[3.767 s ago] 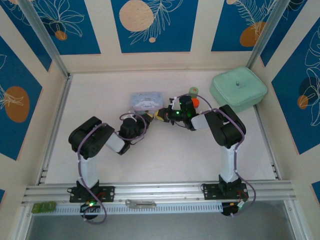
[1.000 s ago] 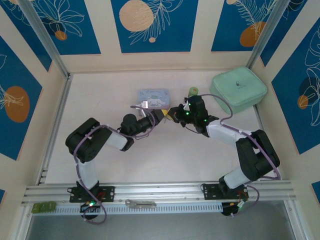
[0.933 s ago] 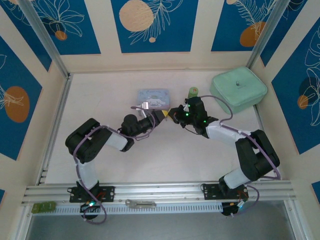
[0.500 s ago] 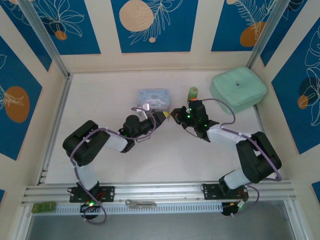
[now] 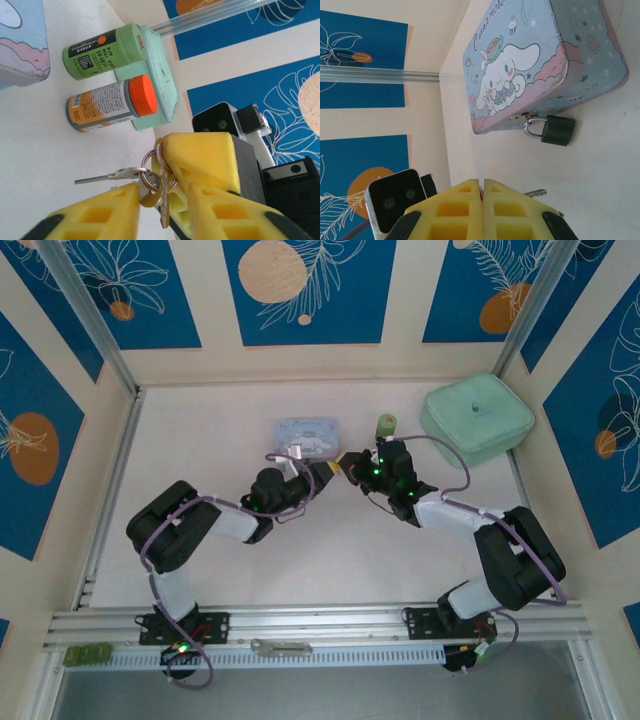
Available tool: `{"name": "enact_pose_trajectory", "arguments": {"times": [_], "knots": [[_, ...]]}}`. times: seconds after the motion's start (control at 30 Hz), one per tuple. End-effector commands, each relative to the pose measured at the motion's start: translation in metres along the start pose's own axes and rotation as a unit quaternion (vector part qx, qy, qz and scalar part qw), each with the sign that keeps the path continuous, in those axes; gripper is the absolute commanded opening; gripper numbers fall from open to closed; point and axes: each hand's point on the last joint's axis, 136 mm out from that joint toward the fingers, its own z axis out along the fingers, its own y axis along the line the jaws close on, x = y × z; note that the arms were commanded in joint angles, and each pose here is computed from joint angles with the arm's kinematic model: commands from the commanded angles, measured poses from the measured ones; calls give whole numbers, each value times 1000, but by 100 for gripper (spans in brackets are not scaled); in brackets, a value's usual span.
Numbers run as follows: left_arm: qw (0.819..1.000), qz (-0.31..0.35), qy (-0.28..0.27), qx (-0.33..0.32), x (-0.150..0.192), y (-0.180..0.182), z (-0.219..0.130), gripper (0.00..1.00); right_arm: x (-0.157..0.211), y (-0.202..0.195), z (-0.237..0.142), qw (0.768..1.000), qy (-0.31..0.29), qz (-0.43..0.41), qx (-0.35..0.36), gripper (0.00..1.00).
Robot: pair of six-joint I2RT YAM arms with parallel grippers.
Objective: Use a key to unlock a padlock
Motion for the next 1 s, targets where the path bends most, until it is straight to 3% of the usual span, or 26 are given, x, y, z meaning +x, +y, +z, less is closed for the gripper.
{"name": "enact_pose_trajectory", "arguments": {"times": [0.0,0.27,0.37,0.43,0.47,0.53,0.63,0.73,0.83,0.97], "knots": [[1000,3,-11,27,-4,-18,3,26,0,-6,2,1000,-10,1,2,0],[1000,-1,-17,15,-4,-9,-1,14,-2,-5,-2,1000,-18,-13,5,0],[1000,0,-16,15,-4,-8,-1,1,-1,-4,-4,1000,-16,-22,3,0],[1000,3,-12,14,-4,-8,-1,0,-2,-1,-6,999,-14,-35,2,3],[1000,5,-9,14,-4,-7,-1,0,-3,-1,-9,999,-12,-42,3,12],[1000,14,1,22,-8,-8,-4,0,-8,1,-16,997,-3,-73,5,42],[996,32,61,54,-11,-15,-6,0,-16,6,-31,989,31,-143,-17,72],[983,43,150,93,-6,-29,-8,0,-16,8,-45,970,89,-221,-45,74],[968,56,217,114,1,-41,-13,0,-12,8,-56,955,148,-246,-76,74],[949,91,283,100,12,-46,-22,0,-2,20,-69,934,211,-247,-147,63]]}}
